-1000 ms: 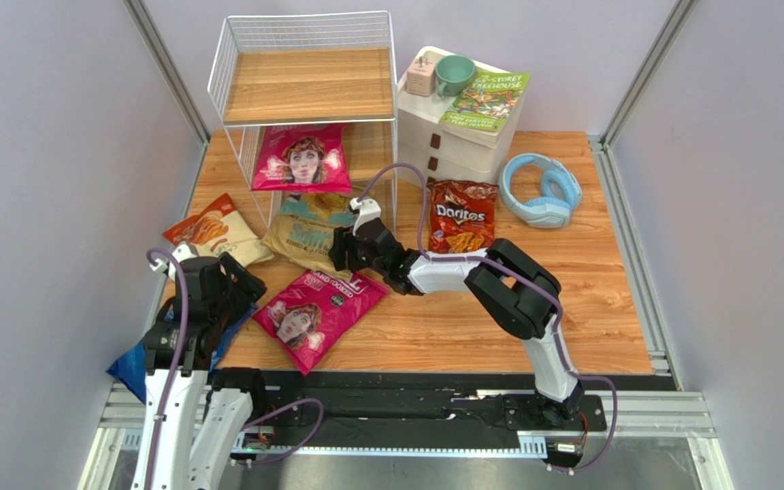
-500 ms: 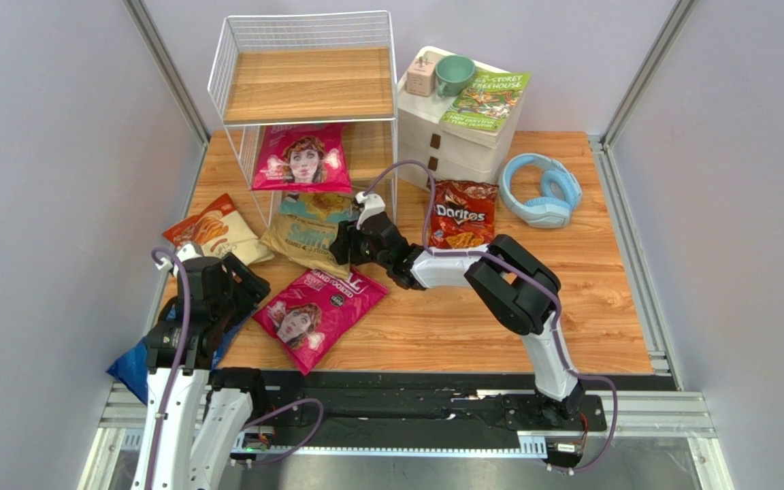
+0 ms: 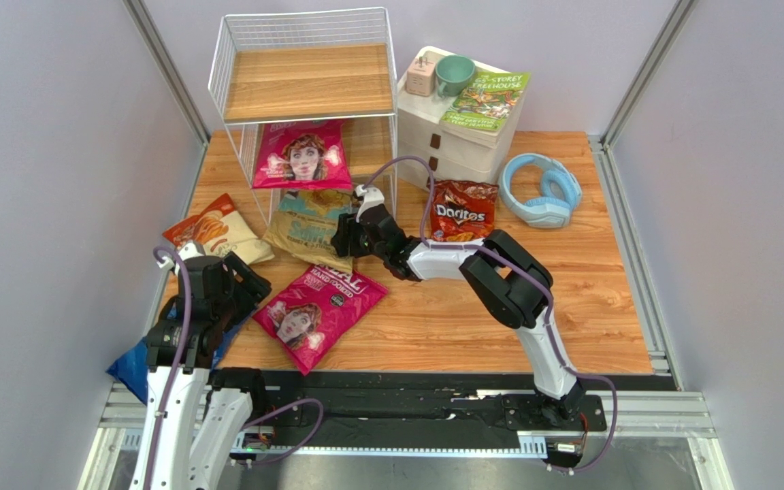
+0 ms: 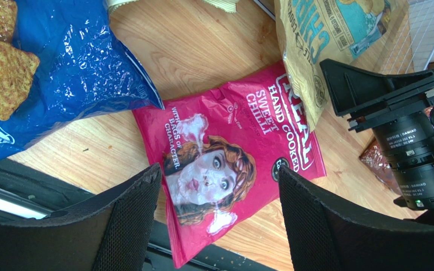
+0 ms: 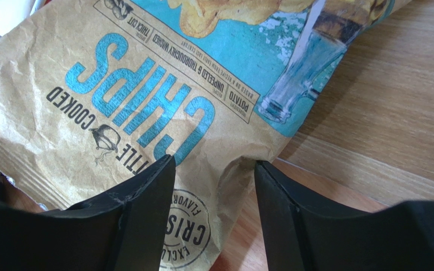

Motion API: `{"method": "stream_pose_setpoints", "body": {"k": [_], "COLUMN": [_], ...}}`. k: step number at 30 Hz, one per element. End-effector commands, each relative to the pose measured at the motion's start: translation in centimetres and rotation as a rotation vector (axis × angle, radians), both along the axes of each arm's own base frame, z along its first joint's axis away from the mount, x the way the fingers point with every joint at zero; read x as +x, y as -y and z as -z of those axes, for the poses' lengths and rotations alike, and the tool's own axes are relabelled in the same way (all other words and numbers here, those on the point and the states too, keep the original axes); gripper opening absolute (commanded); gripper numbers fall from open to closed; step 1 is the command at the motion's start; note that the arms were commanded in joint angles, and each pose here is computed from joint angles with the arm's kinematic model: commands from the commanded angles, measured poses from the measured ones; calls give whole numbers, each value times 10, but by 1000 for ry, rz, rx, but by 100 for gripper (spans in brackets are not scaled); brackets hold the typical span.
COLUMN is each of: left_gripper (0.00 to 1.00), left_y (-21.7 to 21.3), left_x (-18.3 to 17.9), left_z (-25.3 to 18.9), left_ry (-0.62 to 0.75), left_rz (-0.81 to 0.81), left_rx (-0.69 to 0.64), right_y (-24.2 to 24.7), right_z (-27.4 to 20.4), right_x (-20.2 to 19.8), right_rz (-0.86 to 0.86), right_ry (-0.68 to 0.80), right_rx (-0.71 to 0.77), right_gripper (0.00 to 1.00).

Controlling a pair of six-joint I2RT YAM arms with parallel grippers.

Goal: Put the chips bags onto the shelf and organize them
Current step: Adjust the potato chip on the shelf.

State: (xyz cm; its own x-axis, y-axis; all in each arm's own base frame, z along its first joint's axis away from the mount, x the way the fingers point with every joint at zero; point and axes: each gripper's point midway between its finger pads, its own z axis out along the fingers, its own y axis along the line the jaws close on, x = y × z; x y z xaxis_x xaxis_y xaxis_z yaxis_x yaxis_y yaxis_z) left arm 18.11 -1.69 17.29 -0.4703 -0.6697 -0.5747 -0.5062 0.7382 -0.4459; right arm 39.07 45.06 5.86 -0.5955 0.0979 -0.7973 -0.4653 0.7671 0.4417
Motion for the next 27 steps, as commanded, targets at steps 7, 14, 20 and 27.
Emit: {"method": "stream_pose_setpoints", "body": {"k": [7,14,20,27], "left_gripper": [80,81,81,82], "left_y": [1,1,1,3], "left_x": [5,8,10,14], "left_z": [3,0,-1,0], "left_ry": [12,18,20,15], "left_rz": [17,20,16,28], "left_rx": [10,9,8,4], "right_y": [18,18,12,39], "right_z": [2,-25,-55,-98], "right_x": [-17,-22,-29,-53], "right_rz": [-18,-47,-99,-93], "right_ry": [-19,11,15,-15], "right_rx": [-20,10,47,55], "right_gripper": [54,64,66,66]}}
